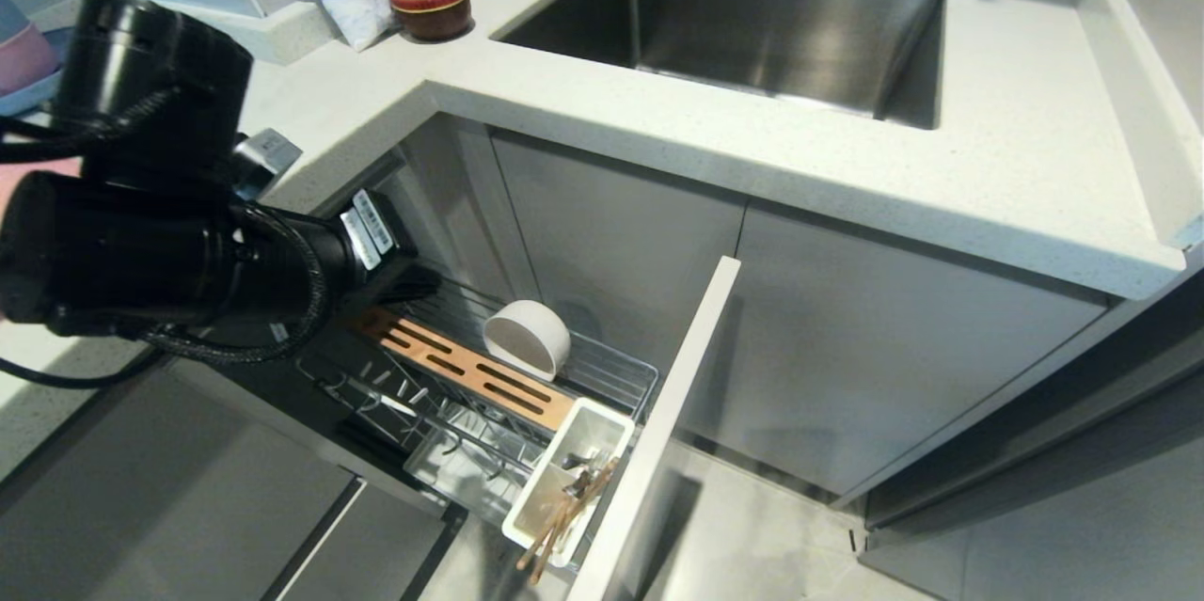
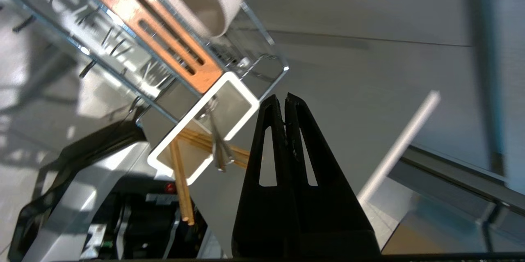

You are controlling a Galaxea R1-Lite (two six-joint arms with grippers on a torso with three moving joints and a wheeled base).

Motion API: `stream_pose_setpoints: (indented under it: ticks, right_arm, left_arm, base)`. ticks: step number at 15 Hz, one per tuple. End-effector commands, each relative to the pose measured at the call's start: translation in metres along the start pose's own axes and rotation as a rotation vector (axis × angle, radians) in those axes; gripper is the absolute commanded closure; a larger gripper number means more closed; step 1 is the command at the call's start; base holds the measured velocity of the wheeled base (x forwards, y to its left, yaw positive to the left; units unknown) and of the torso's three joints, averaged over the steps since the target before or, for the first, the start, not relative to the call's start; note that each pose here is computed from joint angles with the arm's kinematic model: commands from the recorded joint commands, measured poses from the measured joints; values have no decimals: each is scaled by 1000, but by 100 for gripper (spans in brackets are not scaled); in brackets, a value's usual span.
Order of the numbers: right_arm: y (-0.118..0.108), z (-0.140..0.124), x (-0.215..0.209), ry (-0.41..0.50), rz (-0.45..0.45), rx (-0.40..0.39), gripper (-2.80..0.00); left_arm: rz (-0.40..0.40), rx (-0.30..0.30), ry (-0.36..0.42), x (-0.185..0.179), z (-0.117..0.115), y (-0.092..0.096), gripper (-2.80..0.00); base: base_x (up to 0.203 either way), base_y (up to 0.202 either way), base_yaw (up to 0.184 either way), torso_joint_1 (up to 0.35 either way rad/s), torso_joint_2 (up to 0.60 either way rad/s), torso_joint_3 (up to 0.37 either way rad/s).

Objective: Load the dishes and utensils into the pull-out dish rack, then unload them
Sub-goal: Take the bowl out of the cupboard

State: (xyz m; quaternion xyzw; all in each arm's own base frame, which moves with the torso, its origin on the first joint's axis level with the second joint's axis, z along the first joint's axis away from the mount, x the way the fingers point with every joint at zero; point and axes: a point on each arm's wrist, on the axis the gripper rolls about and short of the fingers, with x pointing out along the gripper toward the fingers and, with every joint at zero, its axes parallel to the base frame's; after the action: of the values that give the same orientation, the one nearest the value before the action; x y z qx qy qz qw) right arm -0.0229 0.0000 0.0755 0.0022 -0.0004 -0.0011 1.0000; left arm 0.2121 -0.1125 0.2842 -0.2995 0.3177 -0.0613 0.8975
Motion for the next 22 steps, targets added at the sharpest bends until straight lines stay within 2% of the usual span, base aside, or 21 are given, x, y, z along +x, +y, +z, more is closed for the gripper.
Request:
stream_pose_setpoints:
  ticks: [1,4,13,14,19,20,22]
  right_arm:
    - [0,-1,0,-2,0,0,0]
    - [0,-1,0,-2,0,0,0]
    - [0,-1,0,-2,1,0,0]
    - [0,-1,0,-2,1,0,0]
    - [0,-1,0,-2,1,0,0]
    - [0,-1,0,-2,0,0,0]
    - [0,-1,0,-2,0,0,0]
  left_arm:
    - [82,-1,67,38,-8,4,0]
    - [115,-14,60,69,-10,13,0]
    - [158,-22,59,122,-25,41,0]
    - [157,-13,61,125,-25,41,-280]
    - [124,-14,52,139,-26,39,-280]
    - [97,-15,63,144,-27,39,-280]
    - [94,2,74,156,-30,41,-280]
  base:
    - [0,0,0,0,0,0]
    - [0,0,0,0,0,0]
    - [0,0,0,0,0,0]
    - [0,0,0,0,0,0]
    - [0,0,0,0,0,0]
    - [0,0,0,0,0,0]
    - [0,0,0,0,0,0]
